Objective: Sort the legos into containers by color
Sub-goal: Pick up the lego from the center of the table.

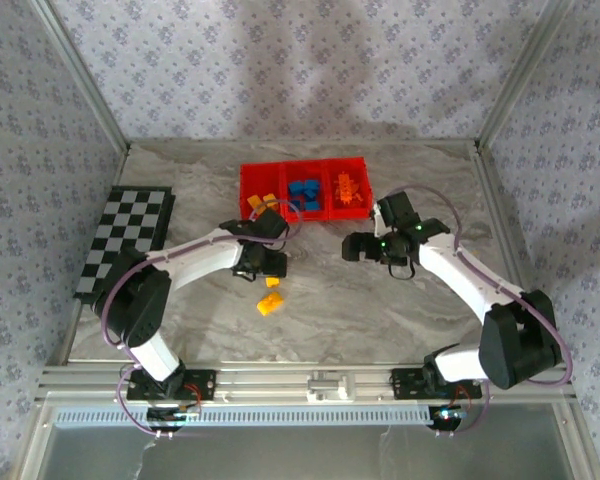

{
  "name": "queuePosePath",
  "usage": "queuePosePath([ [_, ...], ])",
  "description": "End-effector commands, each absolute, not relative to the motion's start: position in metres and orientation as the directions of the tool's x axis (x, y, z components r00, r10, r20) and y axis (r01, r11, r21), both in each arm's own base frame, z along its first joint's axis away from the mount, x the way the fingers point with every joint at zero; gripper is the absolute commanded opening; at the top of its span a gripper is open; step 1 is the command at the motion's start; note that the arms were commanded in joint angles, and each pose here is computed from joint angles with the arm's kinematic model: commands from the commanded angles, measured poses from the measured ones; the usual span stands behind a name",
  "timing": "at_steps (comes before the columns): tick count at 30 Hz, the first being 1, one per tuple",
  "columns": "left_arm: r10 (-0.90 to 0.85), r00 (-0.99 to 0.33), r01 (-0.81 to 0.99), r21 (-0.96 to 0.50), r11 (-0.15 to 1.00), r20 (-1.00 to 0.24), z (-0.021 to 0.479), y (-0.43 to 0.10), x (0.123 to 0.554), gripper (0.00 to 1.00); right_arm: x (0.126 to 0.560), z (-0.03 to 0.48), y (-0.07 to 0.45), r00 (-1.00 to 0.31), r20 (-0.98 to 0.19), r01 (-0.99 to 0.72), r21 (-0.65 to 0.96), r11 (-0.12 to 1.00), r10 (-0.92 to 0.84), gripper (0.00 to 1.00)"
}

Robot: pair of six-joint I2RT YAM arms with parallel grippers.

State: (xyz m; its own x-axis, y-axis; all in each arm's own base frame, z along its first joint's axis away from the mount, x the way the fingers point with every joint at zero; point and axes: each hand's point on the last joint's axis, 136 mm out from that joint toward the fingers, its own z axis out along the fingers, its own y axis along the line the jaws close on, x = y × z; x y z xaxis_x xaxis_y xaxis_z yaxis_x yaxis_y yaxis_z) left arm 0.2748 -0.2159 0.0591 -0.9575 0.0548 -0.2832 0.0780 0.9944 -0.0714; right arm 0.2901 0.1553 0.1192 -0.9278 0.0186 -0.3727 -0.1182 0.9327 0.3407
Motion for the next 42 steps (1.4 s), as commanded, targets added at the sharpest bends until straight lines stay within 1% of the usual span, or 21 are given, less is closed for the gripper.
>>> queuePosePath([
  [1,0.028,-0.963,0.057,-0.099,0.993,-0.267,0.055,-0.224,0.273,0.79,0.286,0.122,0.151,-0.922,-0.387,-0.128,0.321,0.938,0.007,1.00],
  [6,0.028,-0.967,0.058,-0.114,0.992,-0.252,0.046,-0.232,0.274,0.72,0.286,0.124,0.150,-0.919,-0.394,-0.128,0.317,0.940,0.008,1.00],
  [10,0.028,-0.968,0.058,-0.116,0.992,-0.248,0.042,-0.237,0.276,0.71,0.286,0.125,0.149,-0.918,-0.396,-0.127,0.312,0.942,0.008,1.00],
  [13,0.024,-0.971,0.053,-0.116,0.992,-0.238,0.037,-0.239,0.277,0.67,0.287,0.125,0.149,-0.918,-0.397,-0.127,0.310,0.942,0.007,1.00],
  [22,0.012,-0.978,0.036,-0.109,0.993,-0.210,0.020,-0.241,0.276,0.49,0.288,0.123,0.147,-0.919,-0.394,-0.121,0.304,0.945,0.009,1.00],
  [28,0.008,-0.976,0.035,-0.116,0.993,-0.219,0.023,-0.242,0.279,0.39,0.289,0.123,0.145,-0.920,-0.392,-0.117,0.299,0.947,0.011,1.00],
  [31,0.011,-0.972,0.040,-0.120,0.992,-0.235,0.031,-0.242,0.285,0.34,0.289,0.122,0.144,-0.921,-0.389,-0.113,0.299,0.948,0.013,1.00],
  [35,0.007,-0.960,0.047,-0.136,0.990,-0.281,0.057,-0.239,0.304,0.33,0.290,0.122,0.142,-0.921,-0.390,-0.109,0.293,0.950,0.015,1.00],
  [37,-0.002,-0.949,0.046,-0.144,0.989,-0.316,0.074,-0.235,0.321,0.33,0.291,0.123,0.141,-0.919,-0.393,-0.109,0.290,0.951,0.015,1.00],
  [42,-0.043,-0.899,0.030,-0.159,0.987,-0.435,0.126,-0.220,0.378,0.33,0.290,0.125,0.139,-0.921,-0.389,-0.107,0.286,0.952,0.013,1.00],
])
